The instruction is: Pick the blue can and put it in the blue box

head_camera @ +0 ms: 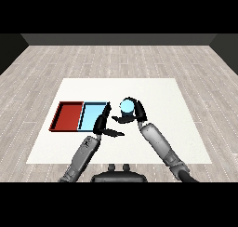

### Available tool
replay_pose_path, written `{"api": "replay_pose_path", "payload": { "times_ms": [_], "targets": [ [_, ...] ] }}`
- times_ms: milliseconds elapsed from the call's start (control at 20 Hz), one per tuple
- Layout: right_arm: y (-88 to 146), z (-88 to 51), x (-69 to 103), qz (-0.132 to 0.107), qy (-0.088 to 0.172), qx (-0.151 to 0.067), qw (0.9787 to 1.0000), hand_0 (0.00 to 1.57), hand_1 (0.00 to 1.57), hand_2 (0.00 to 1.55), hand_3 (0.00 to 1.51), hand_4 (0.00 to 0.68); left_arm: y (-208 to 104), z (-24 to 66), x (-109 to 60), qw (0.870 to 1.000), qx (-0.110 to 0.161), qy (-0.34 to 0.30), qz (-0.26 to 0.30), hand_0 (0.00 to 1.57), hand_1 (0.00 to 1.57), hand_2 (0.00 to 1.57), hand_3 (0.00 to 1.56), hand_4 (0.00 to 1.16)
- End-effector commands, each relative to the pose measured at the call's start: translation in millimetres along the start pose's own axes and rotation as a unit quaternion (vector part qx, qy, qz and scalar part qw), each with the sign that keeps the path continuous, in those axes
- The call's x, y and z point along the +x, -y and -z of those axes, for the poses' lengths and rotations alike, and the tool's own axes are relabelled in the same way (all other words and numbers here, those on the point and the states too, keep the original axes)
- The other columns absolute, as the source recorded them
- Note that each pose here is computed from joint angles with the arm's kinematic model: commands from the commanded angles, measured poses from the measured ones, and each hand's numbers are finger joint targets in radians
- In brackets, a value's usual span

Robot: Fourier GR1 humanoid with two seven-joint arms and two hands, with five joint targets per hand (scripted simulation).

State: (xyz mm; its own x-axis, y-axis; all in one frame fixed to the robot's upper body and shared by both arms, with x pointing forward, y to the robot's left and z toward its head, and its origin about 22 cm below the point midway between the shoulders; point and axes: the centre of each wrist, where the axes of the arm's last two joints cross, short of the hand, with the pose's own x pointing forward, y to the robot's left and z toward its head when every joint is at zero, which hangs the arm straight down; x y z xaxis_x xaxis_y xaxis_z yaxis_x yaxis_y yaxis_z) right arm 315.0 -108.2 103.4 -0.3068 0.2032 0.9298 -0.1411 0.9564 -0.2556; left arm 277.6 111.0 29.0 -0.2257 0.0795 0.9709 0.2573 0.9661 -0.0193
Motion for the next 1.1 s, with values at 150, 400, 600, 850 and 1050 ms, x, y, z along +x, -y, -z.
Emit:
{"api": "replay_pose_path", "payload": {
  "times_ms": [150, 400, 600, 850, 1050],
  "targets": [
    [-0.6, 2.7, 3.0, -0.009, 0.006, 0.009, 0.9999, 1.48, 1.48, 1.45, 1.39, 0.594, 3.9, 11.5, -23.7, 1.0, 0.004, -0.02, 0.014, 0.0, 0.0, 0.0, 0.0, 0.0],
    [-13.2, -13.1, 5.7, -0.001, 0.019, 0.004, 0.9998, 1.48, 1.48, 1.45, 1.39, 0.586, -0.8, -1.6, -40.1, 0.999, 0.01, -0.042, 0.006, 0.0, 0.0, 0.0, 0.0, 0.0],
    [-11.4, -10.9, 15.2, -0.003, 0.009, 0.015, 0.9998, 1.49, 1.49, 1.46, 1.39, 0.576, 9.2, 14.4, -38.6, 0.999, -0.002, -0.036, 0.011, 0.0, 0.0, 0.0, 0.0, 0.0],
    [-21.7, -2.9, 6.1, -0.005, 0.018, 0.027, 0.9994, 1.49, 1.49, 1.45, 1.38, 0.564, 13.9, 16.0, -19.4, 0.998, 0.004, -0.056, 0.006, 0.0, 0.0, 0.0, 0.0, 0.0],
    [-31.7, -8.3, 13.6, -0.007, 0.015, 0.022, 0.9996, 1.5, 1.5, 1.46, 1.38, 0.544, 8.8, 28.1, -19.7, 0.999, 0.003, -0.044, 0.004, 0.0, 0.0, 0.0, 0.0, 0.0]
  ]
}}
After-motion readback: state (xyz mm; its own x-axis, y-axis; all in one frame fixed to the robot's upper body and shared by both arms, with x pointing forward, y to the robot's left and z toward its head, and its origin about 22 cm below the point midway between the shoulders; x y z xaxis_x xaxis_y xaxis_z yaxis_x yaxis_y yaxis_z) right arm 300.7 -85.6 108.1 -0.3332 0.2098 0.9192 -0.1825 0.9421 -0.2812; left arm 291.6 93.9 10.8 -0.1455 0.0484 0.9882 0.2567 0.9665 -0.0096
